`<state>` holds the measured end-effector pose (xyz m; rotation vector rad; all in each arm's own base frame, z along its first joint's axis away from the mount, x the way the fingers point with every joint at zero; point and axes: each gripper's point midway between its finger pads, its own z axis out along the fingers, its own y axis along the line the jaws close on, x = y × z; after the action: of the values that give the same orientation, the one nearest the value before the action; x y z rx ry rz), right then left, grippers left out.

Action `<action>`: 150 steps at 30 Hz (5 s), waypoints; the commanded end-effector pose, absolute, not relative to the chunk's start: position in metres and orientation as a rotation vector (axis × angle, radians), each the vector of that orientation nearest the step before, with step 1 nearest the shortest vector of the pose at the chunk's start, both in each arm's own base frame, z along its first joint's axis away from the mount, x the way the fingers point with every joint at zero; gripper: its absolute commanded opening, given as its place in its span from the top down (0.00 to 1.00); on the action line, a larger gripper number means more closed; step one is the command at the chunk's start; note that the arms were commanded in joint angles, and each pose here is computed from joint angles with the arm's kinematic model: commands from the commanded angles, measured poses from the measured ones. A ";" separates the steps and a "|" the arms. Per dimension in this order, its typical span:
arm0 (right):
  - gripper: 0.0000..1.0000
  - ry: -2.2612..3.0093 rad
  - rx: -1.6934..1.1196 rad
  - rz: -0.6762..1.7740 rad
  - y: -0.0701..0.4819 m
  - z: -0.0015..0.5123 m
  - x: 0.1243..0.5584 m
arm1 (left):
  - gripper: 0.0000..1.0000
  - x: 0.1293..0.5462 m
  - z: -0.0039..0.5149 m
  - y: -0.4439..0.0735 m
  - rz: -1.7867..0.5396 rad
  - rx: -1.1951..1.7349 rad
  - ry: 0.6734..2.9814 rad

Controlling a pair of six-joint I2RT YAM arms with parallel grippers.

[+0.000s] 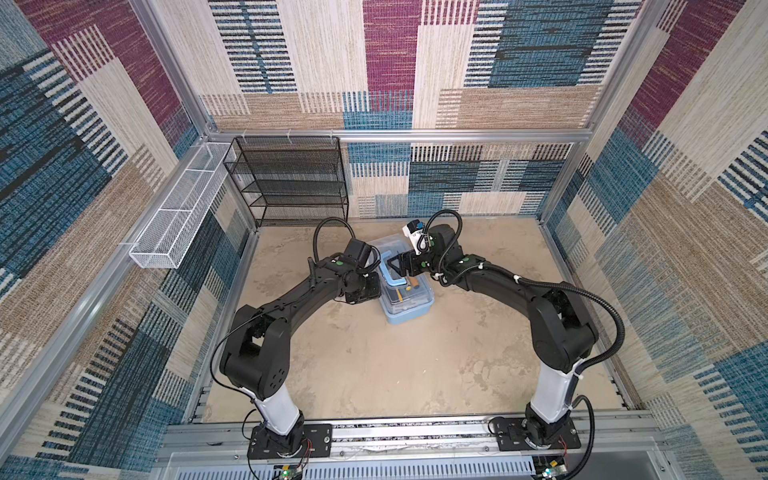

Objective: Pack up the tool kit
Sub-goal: 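Press the lid down with right gripper while left gripper withdraws, then move the left gripper down to the blue latch flap on the box side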

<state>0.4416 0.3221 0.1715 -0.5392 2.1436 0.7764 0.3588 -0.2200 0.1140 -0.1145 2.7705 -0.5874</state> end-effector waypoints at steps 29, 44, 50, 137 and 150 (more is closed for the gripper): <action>0.16 2.206 -0.874 0.352 0.262 0.105 0.433 | 0.12 0.331 0.090 -0.203 -0.458 0.121 2.678; 0.25 2.371 -0.690 0.430 0.235 0.082 0.379 | 0.01 0.308 0.079 -0.203 -0.315 0.224 2.482; 0.26 2.412 -0.543 0.505 0.237 0.084 0.362 | 0.01 0.297 0.081 -0.206 -0.248 0.284 2.405; 0.12 2.331 -0.462 0.270 0.226 0.105 0.348 | 0.15 0.319 0.054 -0.232 -0.168 0.267 1.928; 0.12 2.327 -0.469 0.265 0.229 0.105 0.353 | 0.16 0.317 0.059 -0.221 -0.114 0.265 1.946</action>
<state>0.3640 0.2468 0.1303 -0.4307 2.2229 0.3827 0.3164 -0.2265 0.0574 0.2770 1.9467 -0.1386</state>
